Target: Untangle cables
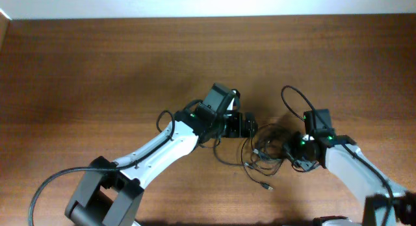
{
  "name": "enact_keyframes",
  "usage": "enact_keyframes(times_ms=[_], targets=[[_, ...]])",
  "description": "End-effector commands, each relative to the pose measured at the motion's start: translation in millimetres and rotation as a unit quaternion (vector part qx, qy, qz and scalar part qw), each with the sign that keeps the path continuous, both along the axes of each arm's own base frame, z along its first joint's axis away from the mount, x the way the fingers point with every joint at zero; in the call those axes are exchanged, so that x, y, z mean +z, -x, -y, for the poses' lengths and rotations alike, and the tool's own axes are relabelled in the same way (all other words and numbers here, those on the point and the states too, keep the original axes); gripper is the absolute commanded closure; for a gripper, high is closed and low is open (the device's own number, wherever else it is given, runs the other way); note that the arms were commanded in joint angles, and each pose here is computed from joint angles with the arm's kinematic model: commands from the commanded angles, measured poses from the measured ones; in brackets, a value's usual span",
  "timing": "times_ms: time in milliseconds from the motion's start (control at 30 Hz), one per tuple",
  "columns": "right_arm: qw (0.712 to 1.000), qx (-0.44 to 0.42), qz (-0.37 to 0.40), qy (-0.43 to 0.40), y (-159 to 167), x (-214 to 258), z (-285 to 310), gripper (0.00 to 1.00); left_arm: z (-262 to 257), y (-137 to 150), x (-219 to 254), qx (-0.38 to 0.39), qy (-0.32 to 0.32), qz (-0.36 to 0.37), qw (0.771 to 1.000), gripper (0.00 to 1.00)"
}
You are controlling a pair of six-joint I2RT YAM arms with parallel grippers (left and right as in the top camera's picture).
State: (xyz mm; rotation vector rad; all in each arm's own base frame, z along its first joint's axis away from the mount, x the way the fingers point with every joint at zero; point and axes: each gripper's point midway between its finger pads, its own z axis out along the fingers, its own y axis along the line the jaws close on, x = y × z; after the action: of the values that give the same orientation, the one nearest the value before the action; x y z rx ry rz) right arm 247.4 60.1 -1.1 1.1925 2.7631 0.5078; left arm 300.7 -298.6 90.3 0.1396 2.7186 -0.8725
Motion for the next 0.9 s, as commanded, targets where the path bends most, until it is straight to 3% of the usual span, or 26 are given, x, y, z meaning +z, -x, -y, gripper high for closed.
enact_keyframes(times_ms=[0, 67, 133, 233, 367, 400, 433, 500, 533, 767, 833, 867], targets=[[0.984, 0.147, 0.062, -0.076, -10.5, -1.9, -40.9, 0.96, -30.3, -20.6, -4.6, 0.045, -0.012, -0.014, 0.999, 0.01], [0.951, 0.231, 0.155, -0.136, -28.2, 24.6, -75.6, 0.96, -47.4, -24.5, -5.7, 0.058, 0.002, -0.043, 0.997, 0.04], [0.927, 0.267, 0.217, -0.152, -42.7, 42.7, -98.1, 0.96, -43.1, -20.0, 3.7, -0.002, 0.043, -0.040, 0.998, 0.10], [0.905, 0.308, 0.248, -0.156, -42.1, 51.4, -122.3, 0.96, -41.7, -10.5, 5.1, -0.028, 0.055, -0.053, 0.997, 0.13], [0.888, 0.330, 0.276, -0.160, -44.9, 60.3, -135.6, 0.96, -32.9, 9.0, 2.0, -0.049, 0.053, -0.080, 0.994, 0.28], [0.883, 0.336, 0.278, -0.173, -42.4, 63.3, -139.0, 0.96, -31.9, 9.9, 0.2, -0.050, 0.044, -0.076, 0.995, 0.36], [0.872, 0.347, 0.282, -0.201, -37.4, 71.0, -145.9, 0.96, -34.1, 8.8, -4.9, -0.043, 0.022, -0.067, 0.997, 0.60], [0.857, 0.363, 0.287, -0.228, -29.9, 80.8, -152.0, 0.96, -46.0, 5.4, -17.5, -0.022, -0.039, -0.050, 0.998, 0.93], [0.835, 0.385, 0.303, -0.252, -23.1, 93.5, -157.8, 0.96, -53.1, 5.8, -22.8, -0.013, -0.066, -0.047, 0.997, 1.00], [0.696, 0.473, 0.405, -0.358, 20.1, 186.1, -168.1, 0.96, -78.2, -4.3, -32.5, 0.022, -0.138, -0.024, 0.990, 1.00], [0.623, 0.512, 0.449, -0.385, 36.0, 216.3, -169.5, 0.96, -75.7, -7.1, -31.0, 0.022, -0.133, -0.018, 0.991, 1.00], [0.604, 0.522, 0.461, -0.388, 39.2, 222.3, -169.5, 0.96, -74.2, -10.0, -29.7, 0.023, -0.130, -0.011, 0.991, 1.00]])
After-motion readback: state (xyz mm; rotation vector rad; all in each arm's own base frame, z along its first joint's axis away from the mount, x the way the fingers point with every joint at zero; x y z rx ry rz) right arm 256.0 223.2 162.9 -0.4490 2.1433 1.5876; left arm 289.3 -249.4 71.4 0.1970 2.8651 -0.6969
